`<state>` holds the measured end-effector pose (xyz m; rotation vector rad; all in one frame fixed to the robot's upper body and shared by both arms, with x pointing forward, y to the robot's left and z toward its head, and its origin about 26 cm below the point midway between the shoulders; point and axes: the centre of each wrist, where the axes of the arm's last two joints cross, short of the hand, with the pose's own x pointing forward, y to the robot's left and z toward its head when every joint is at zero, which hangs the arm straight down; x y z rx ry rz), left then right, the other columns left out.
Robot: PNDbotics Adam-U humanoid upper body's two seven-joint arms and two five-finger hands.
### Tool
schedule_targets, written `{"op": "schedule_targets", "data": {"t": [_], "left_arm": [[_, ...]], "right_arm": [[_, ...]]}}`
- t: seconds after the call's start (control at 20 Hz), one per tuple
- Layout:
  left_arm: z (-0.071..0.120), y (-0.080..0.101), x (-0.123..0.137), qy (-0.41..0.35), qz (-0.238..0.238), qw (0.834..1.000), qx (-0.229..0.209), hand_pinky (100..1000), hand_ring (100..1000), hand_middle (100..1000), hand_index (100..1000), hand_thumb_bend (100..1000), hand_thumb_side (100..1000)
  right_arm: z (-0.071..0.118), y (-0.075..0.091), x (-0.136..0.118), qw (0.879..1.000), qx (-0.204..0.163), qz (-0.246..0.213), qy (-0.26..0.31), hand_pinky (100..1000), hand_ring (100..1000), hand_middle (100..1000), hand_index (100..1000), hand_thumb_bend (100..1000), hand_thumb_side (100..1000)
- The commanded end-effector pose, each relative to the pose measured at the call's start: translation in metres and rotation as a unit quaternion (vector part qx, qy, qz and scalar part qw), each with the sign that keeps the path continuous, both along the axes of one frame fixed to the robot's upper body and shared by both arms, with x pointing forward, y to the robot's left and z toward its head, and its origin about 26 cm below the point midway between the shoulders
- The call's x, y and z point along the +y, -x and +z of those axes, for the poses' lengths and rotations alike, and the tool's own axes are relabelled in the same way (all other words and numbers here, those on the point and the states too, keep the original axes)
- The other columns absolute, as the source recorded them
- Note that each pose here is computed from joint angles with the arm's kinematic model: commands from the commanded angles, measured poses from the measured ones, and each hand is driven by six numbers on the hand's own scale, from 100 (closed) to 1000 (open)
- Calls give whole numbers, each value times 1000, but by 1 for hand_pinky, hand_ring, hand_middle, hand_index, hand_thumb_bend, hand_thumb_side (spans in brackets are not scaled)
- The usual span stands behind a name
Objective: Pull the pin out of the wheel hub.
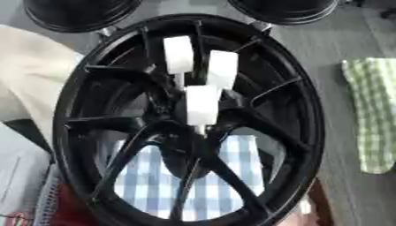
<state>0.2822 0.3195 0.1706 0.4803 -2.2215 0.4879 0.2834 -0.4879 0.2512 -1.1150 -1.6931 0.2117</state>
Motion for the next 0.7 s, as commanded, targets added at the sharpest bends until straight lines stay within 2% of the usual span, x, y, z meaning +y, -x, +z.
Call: {"op": "schedule_targets", "data": {"t": [0.05, 0.2, 0.35, 0.45, 0.6, 0.7], "left_arm": [[10, 2, 1, -12, -2, 1000, -15, 827, 723, 677, 843, 218, 767], [11, 1, 0, -15, -7, 1000, -16, 827, 722, 677, 843, 218, 766], [12, 1, -2, -20, -14, 1000, -16, 827, 722, 677, 842, 217, 765], [14, 0, -2, -23, -17, 999, -17, 827, 722, 676, 841, 217, 764], [14, 0, -3, -25, -19, 999, -17, 827, 722, 676, 840, 216, 765], [14, -1, -3, -24, -21, 999, -17, 826, 722, 675, 840, 216, 765]], "right_arm": [[34, 0, 35, 994, -67, 82, -2, 886, 777, 694, 736, 100, 601], [55, 0, 75, 979, -111, 170, -25, 882, 758, 668, 711, 100, 622], [70, 3, 110, 957, -147, 242, -64, 879, 749, 657, 702, 100, 626], [77, 4, 128, 945, -164, 272, -84, 878, 747, 654, 699, 100, 619], [82, 3, 147, 930, -178, 305, -107, 878, 744, 650, 696, 100, 561], [84, 1, 156, 922, -183, 320, -117, 878, 743, 647, 694, 100, 539]]}}
